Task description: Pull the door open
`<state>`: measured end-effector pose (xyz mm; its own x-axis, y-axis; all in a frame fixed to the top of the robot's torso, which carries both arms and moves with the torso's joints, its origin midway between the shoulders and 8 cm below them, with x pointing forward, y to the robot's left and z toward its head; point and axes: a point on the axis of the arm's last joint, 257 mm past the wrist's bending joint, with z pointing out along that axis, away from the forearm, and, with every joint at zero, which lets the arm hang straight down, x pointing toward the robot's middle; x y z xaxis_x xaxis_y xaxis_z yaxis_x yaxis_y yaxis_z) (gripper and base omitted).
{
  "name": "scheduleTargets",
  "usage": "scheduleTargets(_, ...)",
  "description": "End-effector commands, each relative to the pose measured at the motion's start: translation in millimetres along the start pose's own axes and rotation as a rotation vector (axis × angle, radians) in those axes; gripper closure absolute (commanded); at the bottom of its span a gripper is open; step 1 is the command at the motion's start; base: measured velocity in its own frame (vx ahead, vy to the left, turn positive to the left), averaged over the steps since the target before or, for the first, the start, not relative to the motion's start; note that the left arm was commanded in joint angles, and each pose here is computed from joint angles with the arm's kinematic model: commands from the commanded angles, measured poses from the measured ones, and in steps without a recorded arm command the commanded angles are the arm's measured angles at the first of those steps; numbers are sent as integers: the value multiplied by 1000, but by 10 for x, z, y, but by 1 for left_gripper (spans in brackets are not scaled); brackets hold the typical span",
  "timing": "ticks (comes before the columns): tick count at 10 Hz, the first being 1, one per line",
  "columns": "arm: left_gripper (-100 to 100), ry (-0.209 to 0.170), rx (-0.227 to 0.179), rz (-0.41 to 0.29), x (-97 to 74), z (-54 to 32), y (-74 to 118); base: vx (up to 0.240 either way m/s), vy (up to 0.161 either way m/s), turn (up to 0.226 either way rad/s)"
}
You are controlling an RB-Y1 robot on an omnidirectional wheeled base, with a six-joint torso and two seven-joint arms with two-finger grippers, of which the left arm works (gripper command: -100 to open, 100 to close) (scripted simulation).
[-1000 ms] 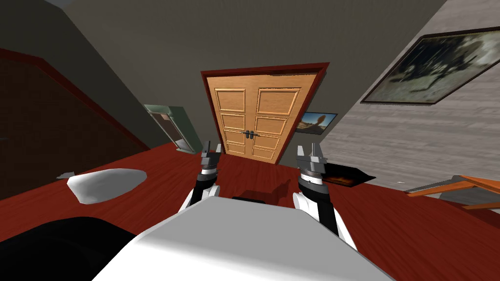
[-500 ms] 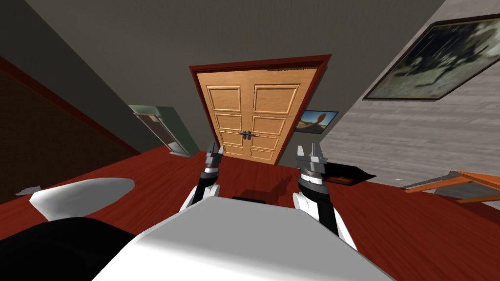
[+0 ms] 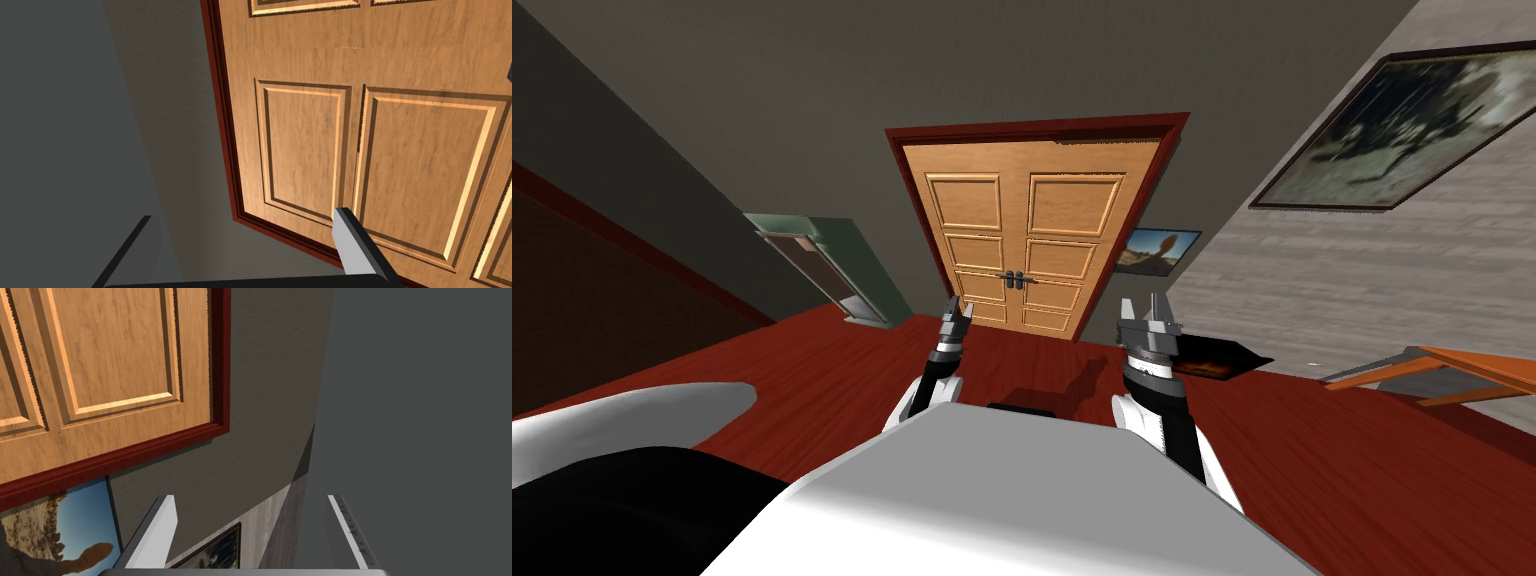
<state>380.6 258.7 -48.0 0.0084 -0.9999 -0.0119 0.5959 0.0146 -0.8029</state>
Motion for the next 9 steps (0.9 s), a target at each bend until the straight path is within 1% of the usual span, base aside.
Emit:
scheduleTargets(1, -100, 4, -28, -2, -21, -6, 148, 111, 15, -49)
scheduleTargets(9, -100, 13, -167, -4, -223, -69, 828, 98, 4, -60)
